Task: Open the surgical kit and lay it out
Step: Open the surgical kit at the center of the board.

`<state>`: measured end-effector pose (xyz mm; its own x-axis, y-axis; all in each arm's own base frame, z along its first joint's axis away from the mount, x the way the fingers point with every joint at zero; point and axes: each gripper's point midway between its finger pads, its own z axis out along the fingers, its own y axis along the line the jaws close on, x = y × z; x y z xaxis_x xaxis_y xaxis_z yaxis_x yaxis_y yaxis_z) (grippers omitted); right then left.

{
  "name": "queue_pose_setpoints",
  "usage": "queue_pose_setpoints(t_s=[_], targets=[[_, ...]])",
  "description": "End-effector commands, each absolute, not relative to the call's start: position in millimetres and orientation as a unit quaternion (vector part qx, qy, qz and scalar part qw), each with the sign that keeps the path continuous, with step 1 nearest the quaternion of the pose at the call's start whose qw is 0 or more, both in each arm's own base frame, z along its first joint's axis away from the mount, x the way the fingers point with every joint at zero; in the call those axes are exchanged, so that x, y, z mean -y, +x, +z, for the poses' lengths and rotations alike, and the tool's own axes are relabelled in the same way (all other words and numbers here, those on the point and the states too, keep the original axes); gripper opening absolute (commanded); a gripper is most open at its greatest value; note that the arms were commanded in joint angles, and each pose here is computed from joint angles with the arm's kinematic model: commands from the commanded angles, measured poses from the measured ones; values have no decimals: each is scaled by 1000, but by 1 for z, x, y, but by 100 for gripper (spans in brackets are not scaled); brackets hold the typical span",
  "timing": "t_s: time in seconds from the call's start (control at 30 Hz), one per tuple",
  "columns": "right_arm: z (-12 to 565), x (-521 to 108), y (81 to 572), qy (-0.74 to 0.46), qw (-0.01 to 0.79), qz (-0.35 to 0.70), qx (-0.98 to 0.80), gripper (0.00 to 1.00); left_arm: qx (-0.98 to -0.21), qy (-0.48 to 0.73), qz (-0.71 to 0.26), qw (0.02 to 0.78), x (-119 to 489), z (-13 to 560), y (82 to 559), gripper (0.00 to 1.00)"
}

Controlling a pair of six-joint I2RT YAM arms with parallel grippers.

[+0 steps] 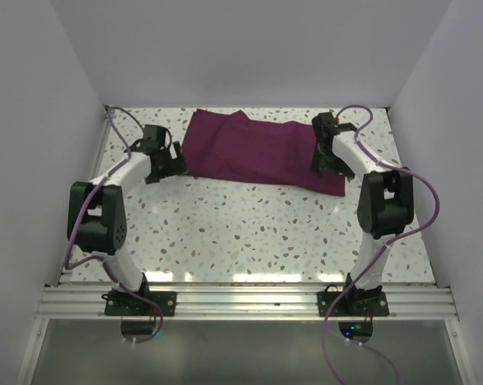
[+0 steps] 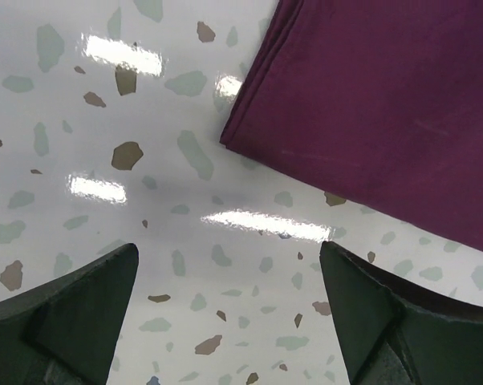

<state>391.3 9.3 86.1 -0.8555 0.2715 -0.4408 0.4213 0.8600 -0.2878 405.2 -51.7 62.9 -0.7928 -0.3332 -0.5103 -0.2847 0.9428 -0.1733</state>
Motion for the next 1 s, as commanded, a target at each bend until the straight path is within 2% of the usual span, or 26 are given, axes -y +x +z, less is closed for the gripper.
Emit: queue_pose_setpoints(t_s=[0.0,0.13,0.33,0.4,0.5,0.53,0.67,0.8,0.93,0.97], targets=[[117,-2,400,184,227,-195,-936,98,-924,-175,-50,336,49,105,440,100],[135,-7,397,192,245,-173,-934,99,-908,-163,-75,378,59,128,482,99],[170,-42,406,182,310,-46,-932,98,-863,-157,-131,461,74,160,543,99],[178,-44,409,183,319,-38,-929,98,-846,-148,-157,487,82,174,563,99],[195,-41,422,185,359,-37,-914,98,-837,-162,-187,489,90,169,590,99],[199,-37,429,189,368,-35,-910,98,-844,-165,-202,469,96,152,595,98],[196,-22,471,219,366,-4,-905,96,-847,-160,-264,432,125,143,591,94],[171,-6,518,228,338,12,-913,94,-867,-137,-254,407,135,122,558,94],[164,-4,568,211,351,35,-912,89,-876,-132,-247,394,131,124,521,95],[143,-4,574,210,334,31,-918,88,-876,-130,-247,392,130,124,514,94]])
